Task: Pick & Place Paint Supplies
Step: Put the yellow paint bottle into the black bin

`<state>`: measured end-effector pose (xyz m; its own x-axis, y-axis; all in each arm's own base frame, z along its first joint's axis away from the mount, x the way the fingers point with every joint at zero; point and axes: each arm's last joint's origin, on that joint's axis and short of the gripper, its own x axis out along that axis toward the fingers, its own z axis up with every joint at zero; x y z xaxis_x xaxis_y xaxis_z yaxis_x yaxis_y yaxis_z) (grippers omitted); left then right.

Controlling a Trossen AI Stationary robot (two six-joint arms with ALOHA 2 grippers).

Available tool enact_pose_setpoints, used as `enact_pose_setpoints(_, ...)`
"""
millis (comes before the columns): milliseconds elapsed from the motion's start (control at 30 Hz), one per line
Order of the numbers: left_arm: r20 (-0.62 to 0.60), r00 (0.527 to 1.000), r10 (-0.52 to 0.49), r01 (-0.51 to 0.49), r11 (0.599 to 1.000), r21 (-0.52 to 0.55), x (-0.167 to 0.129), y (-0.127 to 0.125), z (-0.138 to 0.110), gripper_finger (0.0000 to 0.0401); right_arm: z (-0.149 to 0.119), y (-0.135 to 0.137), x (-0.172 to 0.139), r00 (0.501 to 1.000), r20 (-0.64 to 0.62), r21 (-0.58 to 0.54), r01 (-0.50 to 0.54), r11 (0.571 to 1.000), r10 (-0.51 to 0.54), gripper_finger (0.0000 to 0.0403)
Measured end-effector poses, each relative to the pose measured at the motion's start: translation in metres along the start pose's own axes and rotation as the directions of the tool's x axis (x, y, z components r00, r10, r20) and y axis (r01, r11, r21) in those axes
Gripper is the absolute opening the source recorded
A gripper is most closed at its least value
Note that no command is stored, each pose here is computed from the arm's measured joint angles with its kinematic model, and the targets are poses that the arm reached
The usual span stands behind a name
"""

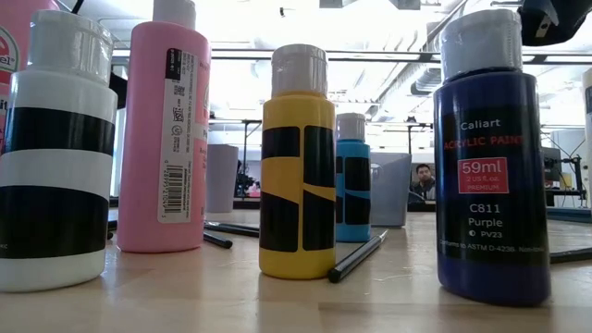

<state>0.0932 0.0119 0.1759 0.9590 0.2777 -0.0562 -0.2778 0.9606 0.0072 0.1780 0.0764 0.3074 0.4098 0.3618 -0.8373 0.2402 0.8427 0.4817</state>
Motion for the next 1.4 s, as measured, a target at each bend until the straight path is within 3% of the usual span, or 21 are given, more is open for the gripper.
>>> enact_pose_setpoints(133,0.0,1.0,0.0,0.0,1.0,0.0,0.0,0.0,0.0,0.0,0.001,0.002,0.0,1.0,0.004,-0.017,-0.027,0.999,0.028,0.0125)
enact_pose_setpoints(367,-0.001,1.0,0.0,0.0,1.0,0.0,0.0,0.0,0.0,0.0,0.012,0.008,-0.002,0.983,0.18,-0.095,-0.011,0.995,0.028,0.0122)
enact_pose_setpoints(567,-0.001,1.0,0.0,0.0,1.0,0.0,0.0,0.0,0.0,0.0,0.015,0.015,-0.006,0.97,0.198,-0.043,-0.138,0.99,0.144,0.0114)
enact_pose_setpoints(733,-0.001,1.0,0.0,0.0,1.0,0.0,0.0,0.0,0.0,0.0,0.018,0.022,-0.021,0.955,0.228,-0.049,-0.182,0.982,0.188,0.0107)
enact_pose_setpoints(1000,-0.001,1.0,0.0,0.0,1.0,-0.003,0.0,0.0,0.0,0.0,0.012,0.052,-0.059,0.91,0.343,-0.18,-0.178,0.967,0.232,0.0096)
enact_pose_setpoints(1167,-0.001,1.0,0.0,0.0,1.0,-0.01,0.0,0.0,0.0,0.0,0.0,0.063,-0.073,0.906,0.396,-0.152,-0.096,0.984,0.15,0.0093)
enact_pose_setpoints(1400,-0.001,1.0,0.0,0.0,1.0,-0.024,0.0,0.0,0.0,0.0,-0.007,0.065,-0.048,0.956,0.292,-0.006,0.042,0.999,-0.038,0.0093)
